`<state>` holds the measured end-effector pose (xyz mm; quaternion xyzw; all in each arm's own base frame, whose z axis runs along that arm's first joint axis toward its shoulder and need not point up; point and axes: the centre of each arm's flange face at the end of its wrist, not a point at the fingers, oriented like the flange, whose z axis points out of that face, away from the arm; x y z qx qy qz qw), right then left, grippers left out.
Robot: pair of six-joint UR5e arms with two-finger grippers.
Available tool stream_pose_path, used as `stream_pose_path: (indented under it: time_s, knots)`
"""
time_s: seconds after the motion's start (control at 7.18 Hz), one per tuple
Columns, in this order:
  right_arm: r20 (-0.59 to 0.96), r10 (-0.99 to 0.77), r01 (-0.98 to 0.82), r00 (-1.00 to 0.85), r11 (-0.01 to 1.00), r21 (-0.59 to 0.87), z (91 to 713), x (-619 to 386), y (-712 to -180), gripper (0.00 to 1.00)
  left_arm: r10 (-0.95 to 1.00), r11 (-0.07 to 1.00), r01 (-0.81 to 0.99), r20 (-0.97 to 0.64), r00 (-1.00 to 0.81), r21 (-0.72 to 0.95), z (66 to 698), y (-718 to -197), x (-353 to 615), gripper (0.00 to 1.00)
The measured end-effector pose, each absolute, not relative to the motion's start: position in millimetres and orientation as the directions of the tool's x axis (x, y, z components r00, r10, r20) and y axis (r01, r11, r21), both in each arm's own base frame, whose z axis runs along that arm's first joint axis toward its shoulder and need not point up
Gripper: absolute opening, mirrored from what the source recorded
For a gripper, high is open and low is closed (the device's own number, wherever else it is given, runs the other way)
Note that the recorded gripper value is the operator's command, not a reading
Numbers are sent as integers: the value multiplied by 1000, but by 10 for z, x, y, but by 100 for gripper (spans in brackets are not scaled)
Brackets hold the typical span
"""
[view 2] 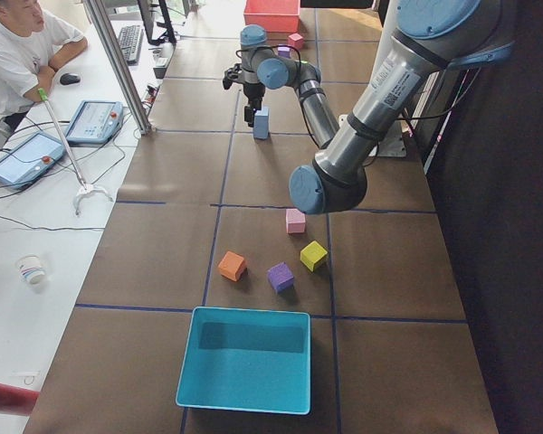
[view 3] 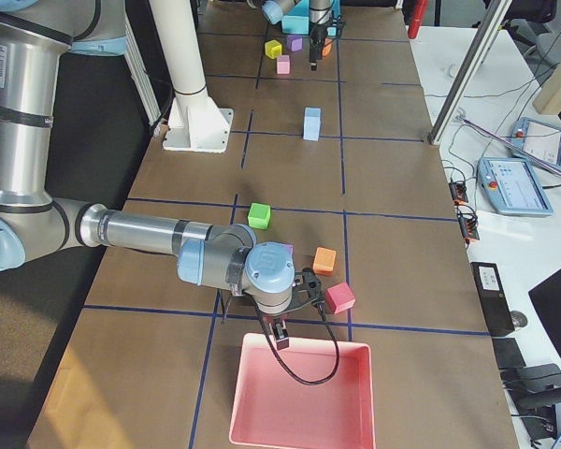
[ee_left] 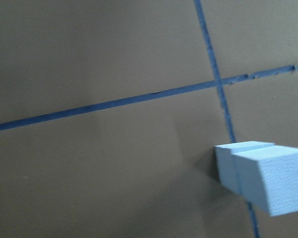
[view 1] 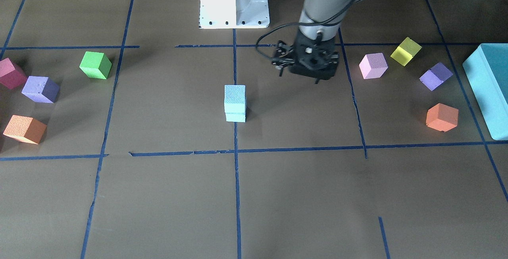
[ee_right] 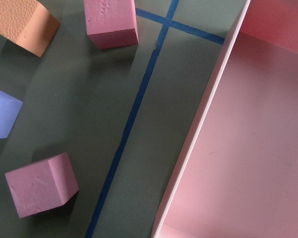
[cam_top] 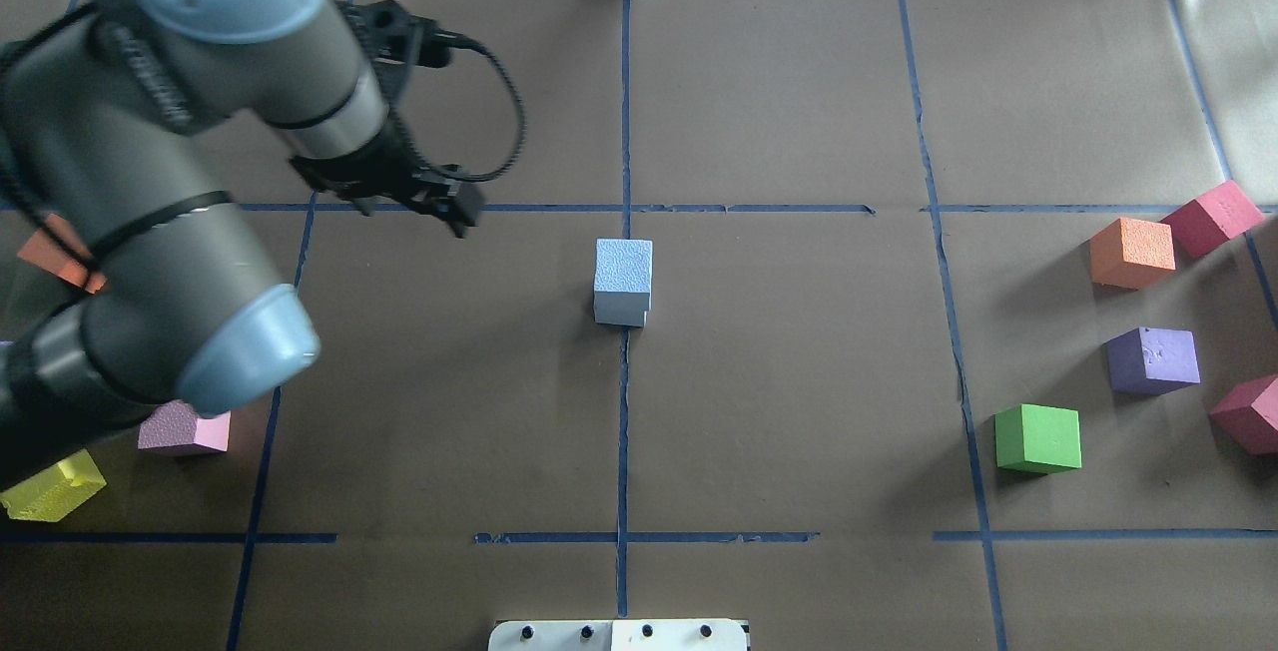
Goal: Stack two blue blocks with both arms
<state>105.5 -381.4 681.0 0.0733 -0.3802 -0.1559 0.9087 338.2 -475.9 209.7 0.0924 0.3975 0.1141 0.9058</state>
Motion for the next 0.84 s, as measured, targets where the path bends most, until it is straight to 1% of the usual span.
stream_pose_path:
  time_s: [0.14,0.42,0.7,0.84]
  knots:
    - [669,-335,224,664,942,249,6805,1056,-3820,100,303,947,-143,-655,693,287,2621,-4752,2684,100]
    - [672,-317,210,669,948,238,6790,1058,-3832,100,315,945,-180,-601,734,275,3624,-4866,1414,100]
    - [676,-301,199,673,953,228,6783,1057,-3840,100,301,953,-203,-619,725,226,4654,-4881,292,100]
    - [679,-283,185,677,959,216,6772,1053,-3849,100,233,973,-170,-641,732,159,5145,-4756,-110,100]
